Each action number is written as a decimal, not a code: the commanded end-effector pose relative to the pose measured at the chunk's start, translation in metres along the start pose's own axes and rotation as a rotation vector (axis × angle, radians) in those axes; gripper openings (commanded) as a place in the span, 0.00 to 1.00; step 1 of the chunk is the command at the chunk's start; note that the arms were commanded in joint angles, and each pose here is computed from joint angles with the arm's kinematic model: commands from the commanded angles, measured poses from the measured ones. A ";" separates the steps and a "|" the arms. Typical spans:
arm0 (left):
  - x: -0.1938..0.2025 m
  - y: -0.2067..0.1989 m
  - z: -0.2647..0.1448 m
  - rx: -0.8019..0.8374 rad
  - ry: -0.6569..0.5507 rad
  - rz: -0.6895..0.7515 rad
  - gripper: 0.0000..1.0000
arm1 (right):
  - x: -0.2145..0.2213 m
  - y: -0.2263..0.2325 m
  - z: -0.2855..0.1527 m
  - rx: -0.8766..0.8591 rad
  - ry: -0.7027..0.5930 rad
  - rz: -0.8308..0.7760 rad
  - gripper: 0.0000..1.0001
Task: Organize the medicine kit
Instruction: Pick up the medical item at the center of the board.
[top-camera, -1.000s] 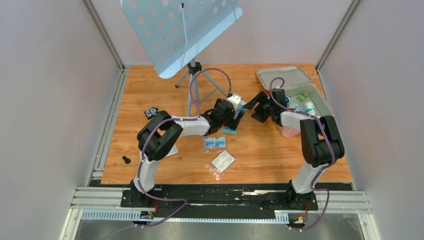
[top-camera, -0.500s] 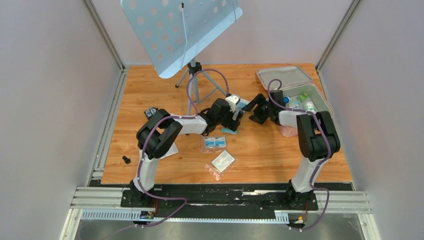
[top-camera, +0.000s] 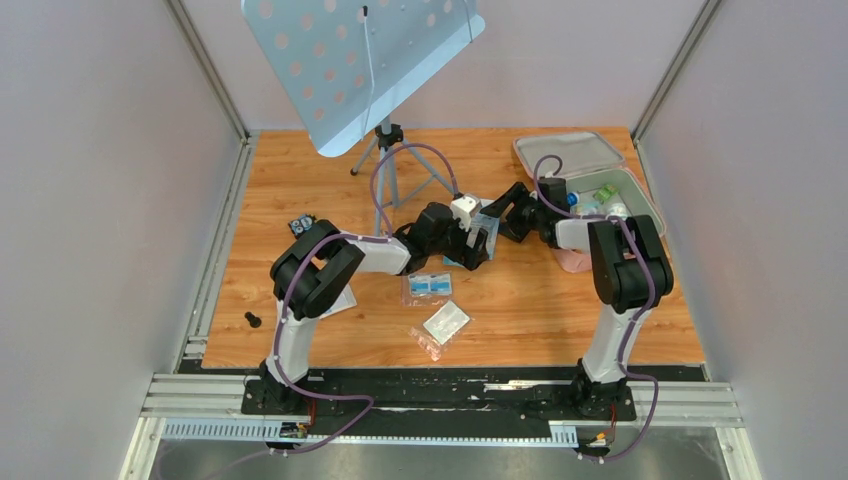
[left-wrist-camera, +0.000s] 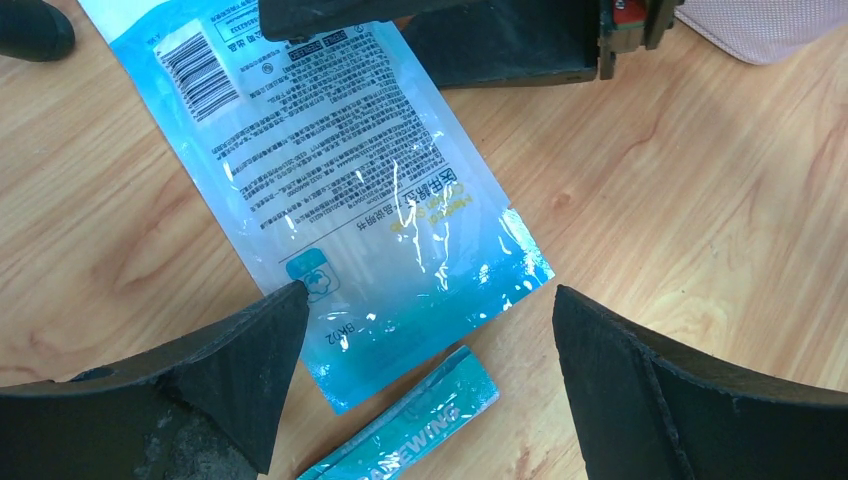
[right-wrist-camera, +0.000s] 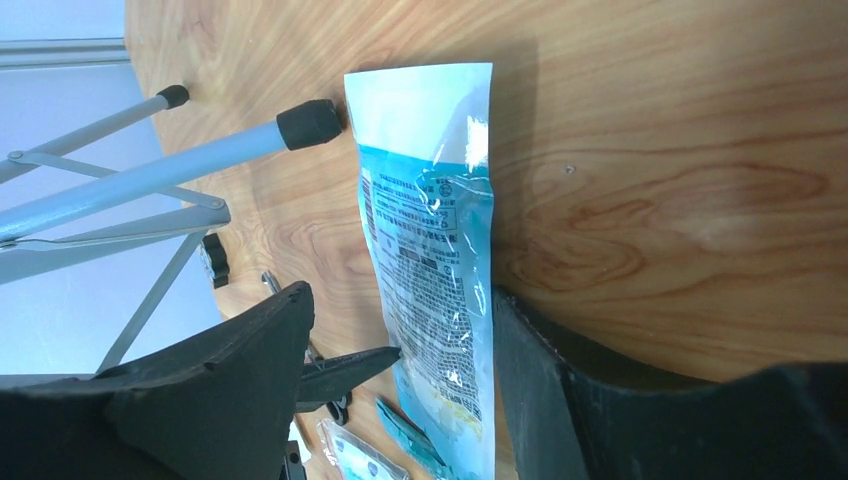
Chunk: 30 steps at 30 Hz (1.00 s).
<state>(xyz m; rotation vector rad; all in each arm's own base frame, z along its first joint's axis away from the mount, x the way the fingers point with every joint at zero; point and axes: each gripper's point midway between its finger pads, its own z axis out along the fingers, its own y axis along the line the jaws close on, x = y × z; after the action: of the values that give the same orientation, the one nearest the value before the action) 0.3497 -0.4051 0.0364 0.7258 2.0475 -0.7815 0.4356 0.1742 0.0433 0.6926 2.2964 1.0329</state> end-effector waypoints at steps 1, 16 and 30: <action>0.021 -0.006 -0.007 0.027 0.071 -0.044 1.00 | 0.018 -0.005 0.009 -0.037 0.075 0.029 0.66; 0.016 -0.006 -0.009 0.024 0.061 -0.025 1.00 | 0.034 0.003 -0.004 -0.095 0.112 -0.017 0.31; -0.019 -0.016 -0.046 -0.001 -0.007 0.017 1.00 | 0.007 0.046 -0.048 -0.100 -0.009 -0.184 0.00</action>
<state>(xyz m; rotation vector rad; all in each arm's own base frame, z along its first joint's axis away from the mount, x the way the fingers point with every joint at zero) 0.3312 -0.3911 0.0381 0.7440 2.0967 -0.7777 0.4118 0.1841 0.0627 0.5470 2.3064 1.0999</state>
